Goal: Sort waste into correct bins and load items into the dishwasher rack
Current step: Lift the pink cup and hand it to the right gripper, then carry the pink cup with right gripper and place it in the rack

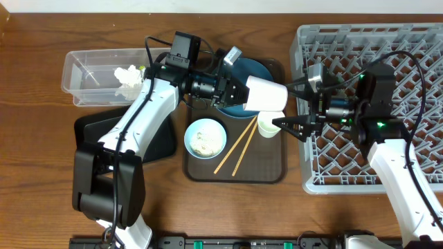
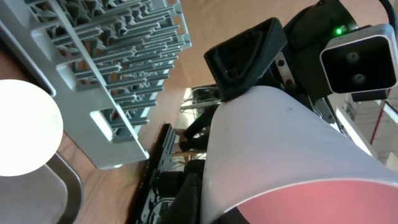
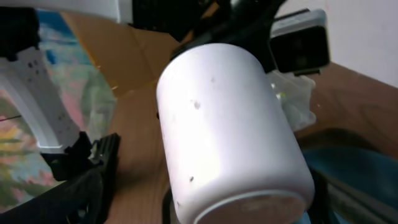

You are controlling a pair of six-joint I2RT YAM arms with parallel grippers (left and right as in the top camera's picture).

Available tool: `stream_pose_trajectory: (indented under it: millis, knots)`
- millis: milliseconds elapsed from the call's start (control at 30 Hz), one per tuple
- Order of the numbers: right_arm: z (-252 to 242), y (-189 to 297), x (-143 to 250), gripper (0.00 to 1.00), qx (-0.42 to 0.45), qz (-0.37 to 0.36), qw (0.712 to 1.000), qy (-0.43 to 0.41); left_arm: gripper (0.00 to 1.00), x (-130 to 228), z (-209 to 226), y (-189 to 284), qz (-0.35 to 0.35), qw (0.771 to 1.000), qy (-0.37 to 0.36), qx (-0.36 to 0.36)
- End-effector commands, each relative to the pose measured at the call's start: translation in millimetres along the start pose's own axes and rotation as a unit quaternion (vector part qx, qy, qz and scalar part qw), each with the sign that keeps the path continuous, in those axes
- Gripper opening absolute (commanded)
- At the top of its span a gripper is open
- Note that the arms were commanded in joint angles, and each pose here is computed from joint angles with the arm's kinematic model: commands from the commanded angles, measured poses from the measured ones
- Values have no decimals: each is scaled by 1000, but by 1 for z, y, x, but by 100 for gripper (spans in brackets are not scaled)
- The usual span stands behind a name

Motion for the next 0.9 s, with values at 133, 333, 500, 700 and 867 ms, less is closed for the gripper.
stream_pose_trajectory:
  millis: [133,333,500,700,867]
  knots:
    - [16,-10,-3,97,-55,7,998,24,6,6,-6,-14,19,1000,2,20]
    - [16,-11,-3,85,-57,9,998,24,6,6,-6,-14,19,1000,2,20]
    - [16,-11,-3,72,-57,9,998,24,6,6,-6,-14,19,1000,4,20]
    - [16,-11,-3,67,-55,9,998,24,6,6,-6,-14,19,1000,4,20]
    - [16,-11,-3,57,-53,9,998,23,21,6,-5,-14,18,1000,4,17]
Point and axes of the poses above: each gripper's point midway between its finger pads, its own y axis back along the fingers, its own z axis along the line the jaws close on, x = y × z, the point moved 5 cm from there along y, back along the fingers, and after that the axes turned 14 degrees about -y, right-handed, at the moved point
